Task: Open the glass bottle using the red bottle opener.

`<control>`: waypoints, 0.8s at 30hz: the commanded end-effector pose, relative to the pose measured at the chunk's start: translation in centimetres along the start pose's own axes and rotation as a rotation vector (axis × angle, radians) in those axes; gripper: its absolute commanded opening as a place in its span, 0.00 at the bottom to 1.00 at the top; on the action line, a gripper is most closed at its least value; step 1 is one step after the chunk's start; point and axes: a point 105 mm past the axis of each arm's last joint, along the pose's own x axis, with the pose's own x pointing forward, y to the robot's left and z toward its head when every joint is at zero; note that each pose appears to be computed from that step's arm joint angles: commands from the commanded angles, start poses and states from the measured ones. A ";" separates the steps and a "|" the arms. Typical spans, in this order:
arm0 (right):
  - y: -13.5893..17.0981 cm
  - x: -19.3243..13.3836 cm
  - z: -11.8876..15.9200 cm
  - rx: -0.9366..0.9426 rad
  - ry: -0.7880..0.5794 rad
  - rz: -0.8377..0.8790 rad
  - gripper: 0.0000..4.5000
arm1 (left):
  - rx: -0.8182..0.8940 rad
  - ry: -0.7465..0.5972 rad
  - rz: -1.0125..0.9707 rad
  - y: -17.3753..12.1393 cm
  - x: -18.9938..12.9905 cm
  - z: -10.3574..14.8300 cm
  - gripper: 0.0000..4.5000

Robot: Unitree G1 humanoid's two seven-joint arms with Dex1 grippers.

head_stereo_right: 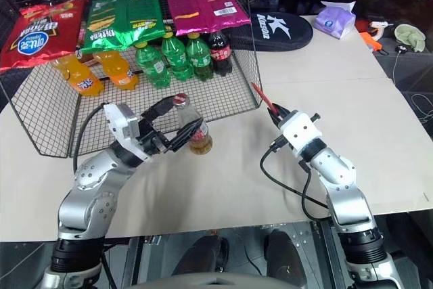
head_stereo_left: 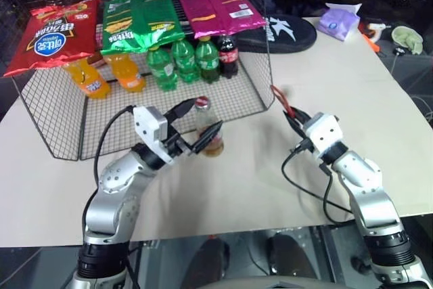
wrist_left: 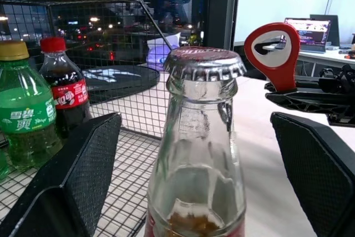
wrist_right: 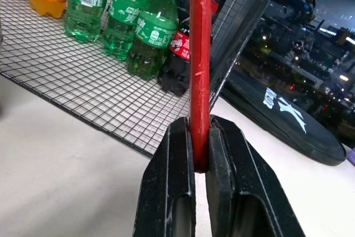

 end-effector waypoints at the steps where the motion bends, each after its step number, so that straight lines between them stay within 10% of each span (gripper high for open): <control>1: -0.5 0.3 1.5 -0.028 -0.062 -0.014 0.00 | 0.029 -0.022 -0.007 0.0 0.4 0.7 0.94; 8: -0.7 0.4 1.8 -0.035 -0.074 -0.027 0.00 | 0.033 -0.003 -0.017 -0.1 0.6 0.3 0.30; 24: 4.9 4.8 5.9 -0.279 -0.271 0.217 0.00 | 0.036 0.031 -0.043 -0.8 0.7 -0.3 0.25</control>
